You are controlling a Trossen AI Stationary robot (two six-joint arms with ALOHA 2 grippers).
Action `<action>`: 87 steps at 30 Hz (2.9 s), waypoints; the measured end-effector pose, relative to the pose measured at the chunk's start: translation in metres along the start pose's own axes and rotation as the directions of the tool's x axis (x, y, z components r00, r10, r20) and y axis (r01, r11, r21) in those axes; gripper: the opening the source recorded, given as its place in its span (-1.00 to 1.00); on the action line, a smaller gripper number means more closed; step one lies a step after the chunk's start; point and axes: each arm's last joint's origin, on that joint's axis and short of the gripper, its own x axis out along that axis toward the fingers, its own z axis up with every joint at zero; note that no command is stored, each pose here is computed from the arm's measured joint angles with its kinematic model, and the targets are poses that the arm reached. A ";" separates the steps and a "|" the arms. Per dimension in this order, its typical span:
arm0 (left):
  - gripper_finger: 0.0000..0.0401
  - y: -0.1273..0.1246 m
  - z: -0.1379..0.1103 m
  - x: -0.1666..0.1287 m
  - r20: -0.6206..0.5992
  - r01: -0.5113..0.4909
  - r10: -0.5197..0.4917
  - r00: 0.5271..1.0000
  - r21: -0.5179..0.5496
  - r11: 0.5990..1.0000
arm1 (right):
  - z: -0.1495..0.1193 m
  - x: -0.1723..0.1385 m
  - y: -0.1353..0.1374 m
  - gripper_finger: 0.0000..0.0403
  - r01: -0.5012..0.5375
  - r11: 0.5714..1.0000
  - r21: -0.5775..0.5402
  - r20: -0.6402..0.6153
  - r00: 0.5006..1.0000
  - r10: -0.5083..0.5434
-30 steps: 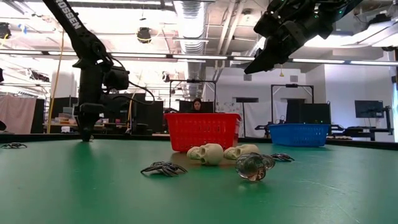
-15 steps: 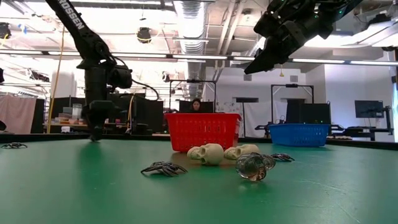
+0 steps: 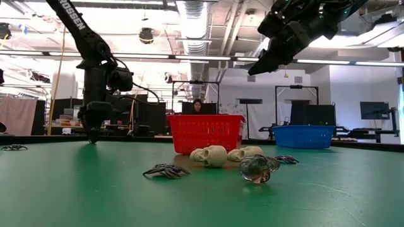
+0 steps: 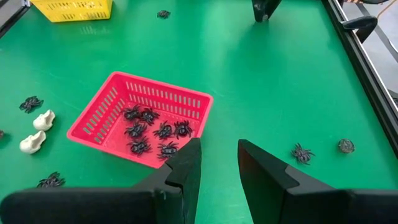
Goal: Sort Halloween decoration
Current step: Put the black skull toy into the blue bin, then put the white skull toy into the yellow bin
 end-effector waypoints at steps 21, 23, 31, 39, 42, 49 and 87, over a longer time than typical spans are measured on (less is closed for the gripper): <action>-0.66 -0.001 0.000 0.000 0.006 0.016 -0.016 1.000 0.007 1.000 | 0.000 0.000 0.000 -0.33 -0.001 1.000 0.019 0.000 1.000 0.001; -0.63 -0.002 0.000 -0.001 0.025 0.079 -0.079 0.997 0.019 0.997 | 0.000 0.000 0.000 -0.33 -0.001 1.000 0.019 0.000 1.000 0.001; -0.61 -0.019 0.020 -0.004 0.255 0.408 -0.426 0.868 0.122 0.905 | 0.004 -0.012 0.003 -0.33 0.036 0.999 0.017 0.014 0.999 -0.036; -0.61 -0.103 0.070 -0.021 0.529 0.302 -0.485 0.696 0.398 0.866 | 0.004 -0.037 0.011 -0.33 0.099 0.994 0.045 -0.004 0.995 -0.099; -0.61 -0.147 0.087 -0.040 0.677 0.133 -0.471 0.566 0.489 0.862 | 0.003 -0.044 0.013 -0.33 0.134 0.989 0.065 -0.019 0.991 -0.133; -0.61 -0.200 0.163 -0.056 0.745 0.060 -0.514 0.424 0.543 0.837 | 0.000 -0.047 0.015 -0.33 0.140 0.987 0.079 -0.051 0.989 -0.136; -0.11 -0.203 0.301 -0.086 0.676 -0.114 -0.287 0.679 0.483 0.868 | -0.028 -0.077 0.037 -0.33 0.548 0.793 0.266 -0.403 0.811 -0.425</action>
